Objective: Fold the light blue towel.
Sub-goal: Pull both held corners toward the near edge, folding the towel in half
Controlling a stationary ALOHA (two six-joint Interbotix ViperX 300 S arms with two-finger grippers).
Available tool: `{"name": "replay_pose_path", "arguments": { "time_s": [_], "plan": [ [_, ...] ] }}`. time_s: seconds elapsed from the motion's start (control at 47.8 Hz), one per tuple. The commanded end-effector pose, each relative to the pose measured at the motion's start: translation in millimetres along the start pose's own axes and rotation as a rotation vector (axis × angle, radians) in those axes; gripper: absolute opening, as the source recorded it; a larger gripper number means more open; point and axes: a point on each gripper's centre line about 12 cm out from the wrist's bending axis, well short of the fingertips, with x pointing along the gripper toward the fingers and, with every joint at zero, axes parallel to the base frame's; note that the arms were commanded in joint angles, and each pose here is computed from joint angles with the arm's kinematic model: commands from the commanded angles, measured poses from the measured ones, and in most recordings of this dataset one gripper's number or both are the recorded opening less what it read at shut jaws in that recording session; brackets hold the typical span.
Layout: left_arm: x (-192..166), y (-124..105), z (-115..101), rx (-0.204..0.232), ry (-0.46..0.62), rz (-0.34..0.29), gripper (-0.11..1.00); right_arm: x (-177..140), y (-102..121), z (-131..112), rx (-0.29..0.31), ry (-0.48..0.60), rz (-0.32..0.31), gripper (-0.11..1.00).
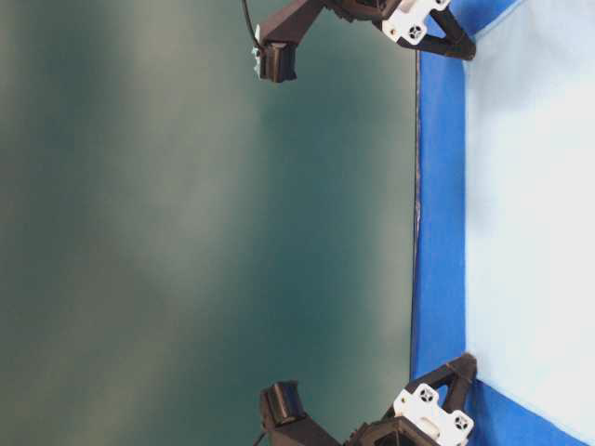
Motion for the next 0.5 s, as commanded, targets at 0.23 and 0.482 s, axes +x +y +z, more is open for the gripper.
{"name": "replay_pose_path", "arguments": {
  "time_s": [0.23,0.482],
  "plan": [
    [-9,-4,10,0.045,-0.011,-0.009,0.06,-7,-2,12,0.000,-0.041,-0.006,0.02],
    [-46,-6,45,0.072,-0.090,-0.016,0.06,-43,-3,35,0.003,-0.116,-0.014,0.02]
  ]
}}
